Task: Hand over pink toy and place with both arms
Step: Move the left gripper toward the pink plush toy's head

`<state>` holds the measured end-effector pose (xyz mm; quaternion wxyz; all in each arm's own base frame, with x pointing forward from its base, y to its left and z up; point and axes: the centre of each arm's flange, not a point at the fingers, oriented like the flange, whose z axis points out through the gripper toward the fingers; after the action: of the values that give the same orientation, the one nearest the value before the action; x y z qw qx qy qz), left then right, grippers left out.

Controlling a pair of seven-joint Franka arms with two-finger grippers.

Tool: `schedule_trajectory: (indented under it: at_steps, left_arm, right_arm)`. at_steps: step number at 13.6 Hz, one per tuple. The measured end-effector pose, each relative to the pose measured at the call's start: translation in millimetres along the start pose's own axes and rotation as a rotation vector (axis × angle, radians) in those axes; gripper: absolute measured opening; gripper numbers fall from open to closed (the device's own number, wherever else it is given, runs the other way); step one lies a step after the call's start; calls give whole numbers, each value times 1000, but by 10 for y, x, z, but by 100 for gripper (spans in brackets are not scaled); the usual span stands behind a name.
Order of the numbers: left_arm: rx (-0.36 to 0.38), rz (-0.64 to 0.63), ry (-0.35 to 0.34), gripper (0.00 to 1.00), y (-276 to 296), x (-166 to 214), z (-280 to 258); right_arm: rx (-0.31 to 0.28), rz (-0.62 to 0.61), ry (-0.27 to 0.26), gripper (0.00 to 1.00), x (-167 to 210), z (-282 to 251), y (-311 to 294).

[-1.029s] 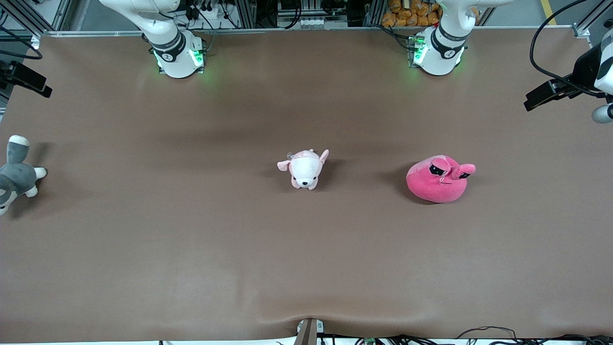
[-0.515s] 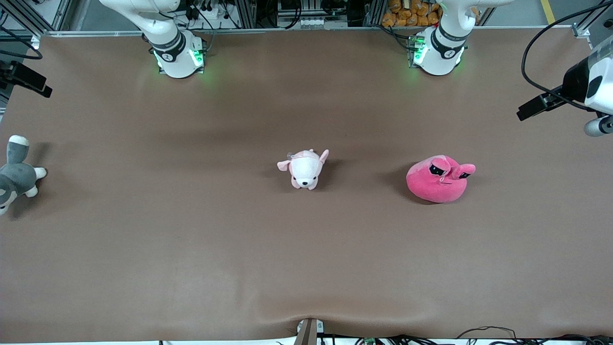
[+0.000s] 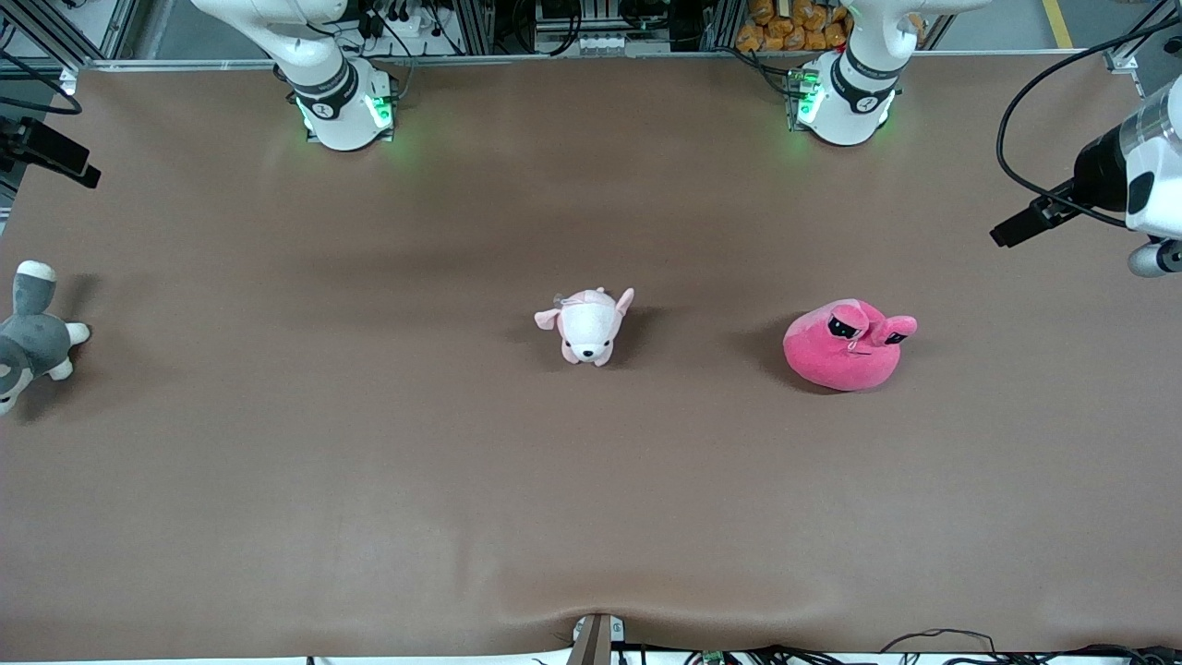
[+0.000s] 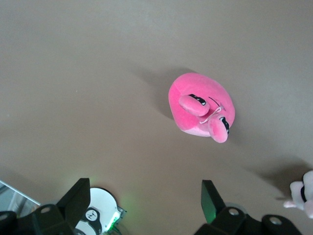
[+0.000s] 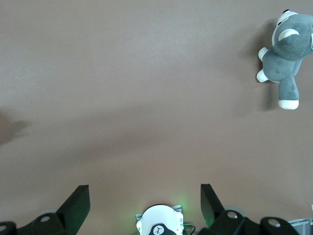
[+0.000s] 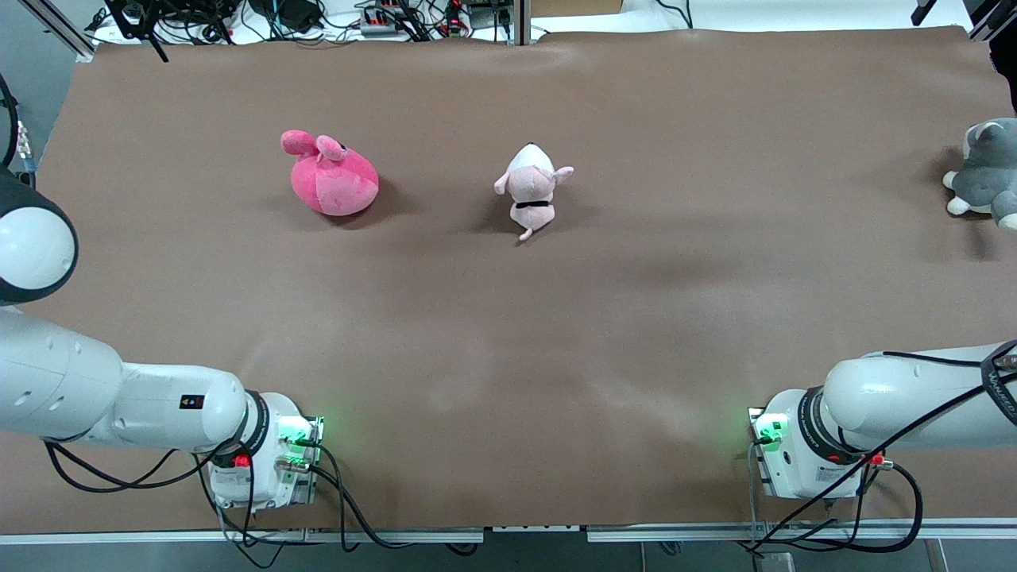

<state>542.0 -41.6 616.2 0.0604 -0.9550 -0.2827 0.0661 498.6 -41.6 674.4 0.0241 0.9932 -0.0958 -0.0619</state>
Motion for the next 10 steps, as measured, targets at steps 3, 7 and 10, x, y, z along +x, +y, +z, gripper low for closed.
schedule_trajectory:
  at_steps: [3,7,10]
  left_arm:
    - [-1,-144,-1,100,32,-21,2]
    - [-10,-361,-39,100,116,-18,85]
    - [-10,-510,-77,100,207,36,211]
  right_arm:
    - [0,1,1,100,2,-1,6]
    - [2,15,1,100,10,2,77]
    - [2,15,1,100,10,2,76]
